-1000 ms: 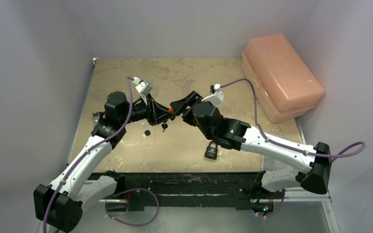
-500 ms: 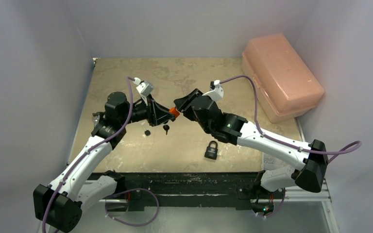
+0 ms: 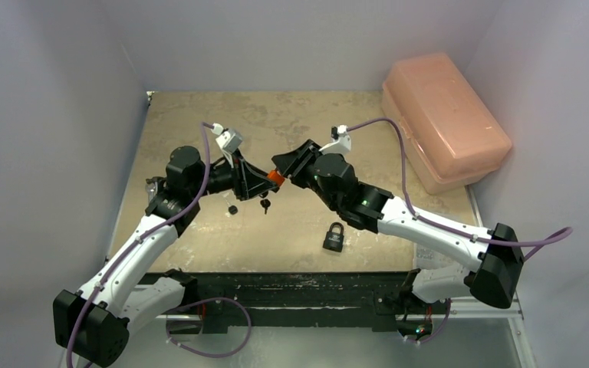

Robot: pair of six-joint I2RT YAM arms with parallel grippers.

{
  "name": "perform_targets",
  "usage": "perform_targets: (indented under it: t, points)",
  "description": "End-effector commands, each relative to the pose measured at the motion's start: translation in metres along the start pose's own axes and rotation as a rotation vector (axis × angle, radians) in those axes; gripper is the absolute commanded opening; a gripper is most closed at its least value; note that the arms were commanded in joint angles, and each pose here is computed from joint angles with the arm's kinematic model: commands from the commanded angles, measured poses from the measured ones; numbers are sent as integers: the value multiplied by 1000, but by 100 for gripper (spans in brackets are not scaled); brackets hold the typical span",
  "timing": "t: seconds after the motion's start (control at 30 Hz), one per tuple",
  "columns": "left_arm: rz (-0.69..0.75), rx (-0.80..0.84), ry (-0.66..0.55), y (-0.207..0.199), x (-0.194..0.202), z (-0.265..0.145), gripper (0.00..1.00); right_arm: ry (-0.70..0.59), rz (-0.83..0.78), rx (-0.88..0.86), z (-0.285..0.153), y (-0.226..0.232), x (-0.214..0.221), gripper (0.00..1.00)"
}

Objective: Unlock with the key

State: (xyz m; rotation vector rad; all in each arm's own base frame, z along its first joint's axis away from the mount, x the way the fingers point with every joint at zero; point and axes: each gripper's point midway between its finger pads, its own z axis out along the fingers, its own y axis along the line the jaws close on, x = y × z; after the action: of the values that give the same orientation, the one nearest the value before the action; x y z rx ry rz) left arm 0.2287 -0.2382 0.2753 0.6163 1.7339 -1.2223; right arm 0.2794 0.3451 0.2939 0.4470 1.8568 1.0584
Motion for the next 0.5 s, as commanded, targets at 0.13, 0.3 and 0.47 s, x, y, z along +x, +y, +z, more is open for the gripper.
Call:
perform_targets:
  t: [0.13,0.3,0.47]
  points:
    - [73,225,19,-48,-2,2,0,6,12,-215,-7,51,-8,51]
    - [78,216,27,-48,-1,3,0,30,-1,-244,-7,56,-3,57]
    - [81,186,27,-43,-1,4,0,40,-8,-273,-13,60,-3,53]
